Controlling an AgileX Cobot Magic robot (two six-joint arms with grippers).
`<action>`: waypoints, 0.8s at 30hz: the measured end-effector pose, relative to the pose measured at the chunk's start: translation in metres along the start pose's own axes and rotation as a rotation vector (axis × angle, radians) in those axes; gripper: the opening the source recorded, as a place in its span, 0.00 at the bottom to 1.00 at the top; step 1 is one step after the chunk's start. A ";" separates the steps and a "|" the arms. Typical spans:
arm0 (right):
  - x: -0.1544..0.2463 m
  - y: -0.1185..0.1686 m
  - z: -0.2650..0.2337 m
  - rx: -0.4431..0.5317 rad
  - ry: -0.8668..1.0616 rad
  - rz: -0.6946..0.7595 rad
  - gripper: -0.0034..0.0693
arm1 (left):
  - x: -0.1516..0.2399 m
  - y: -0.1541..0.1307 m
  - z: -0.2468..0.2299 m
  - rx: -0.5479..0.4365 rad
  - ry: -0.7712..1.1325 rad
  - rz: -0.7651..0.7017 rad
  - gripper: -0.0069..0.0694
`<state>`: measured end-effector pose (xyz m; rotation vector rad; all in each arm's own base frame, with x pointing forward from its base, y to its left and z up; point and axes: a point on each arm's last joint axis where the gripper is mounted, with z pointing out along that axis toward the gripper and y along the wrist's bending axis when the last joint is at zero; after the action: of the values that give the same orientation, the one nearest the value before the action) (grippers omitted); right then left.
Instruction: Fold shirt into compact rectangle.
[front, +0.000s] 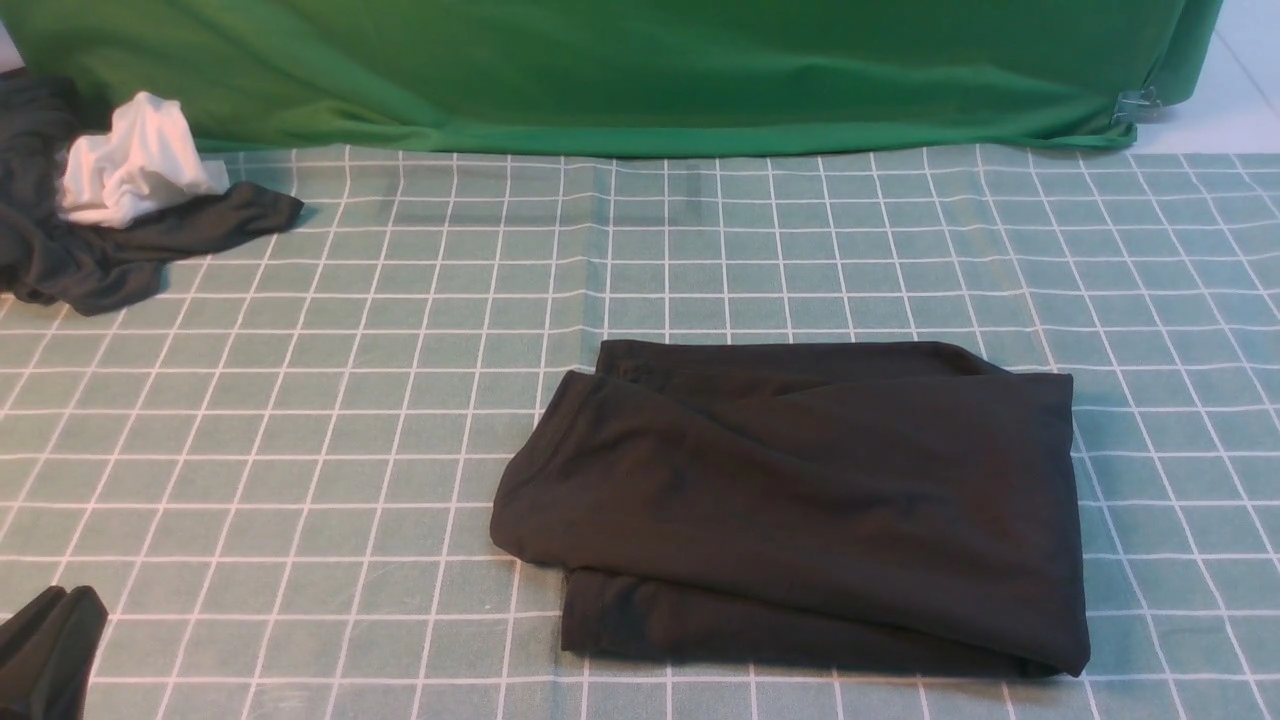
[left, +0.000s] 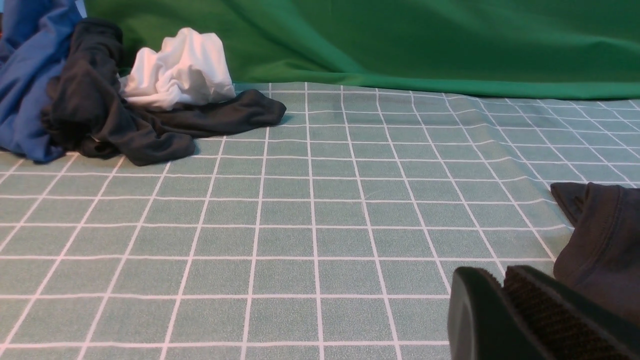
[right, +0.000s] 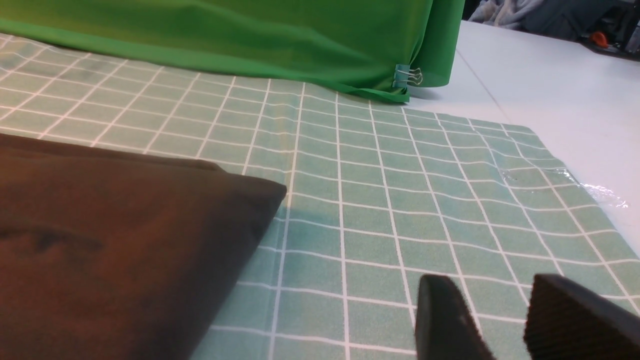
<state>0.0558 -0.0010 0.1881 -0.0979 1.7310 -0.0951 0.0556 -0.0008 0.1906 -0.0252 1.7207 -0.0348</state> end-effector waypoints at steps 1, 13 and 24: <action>0.000 0.000 0.000 0.000 0.000 0.000 0.38 | 0.000 0.000 0.000 0.000 0.000 0.000 0.13; 0.000 0.000 0.000 0.000 0.001 0.000 0.38 | 0.000 0.000 0.000 0.000 0.000 0.000 0.13; 0.000 0.000 0.000 0.000 0.001 0.000 0.38 | 0.000 0.000 0.000 -0.002 0.000 0.010 0.14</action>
<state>0.0558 -0.0010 0.1880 -0.0979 1.7324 -0.0951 0.0556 -0.0006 0.1906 -0.0184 1.7208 -0.0255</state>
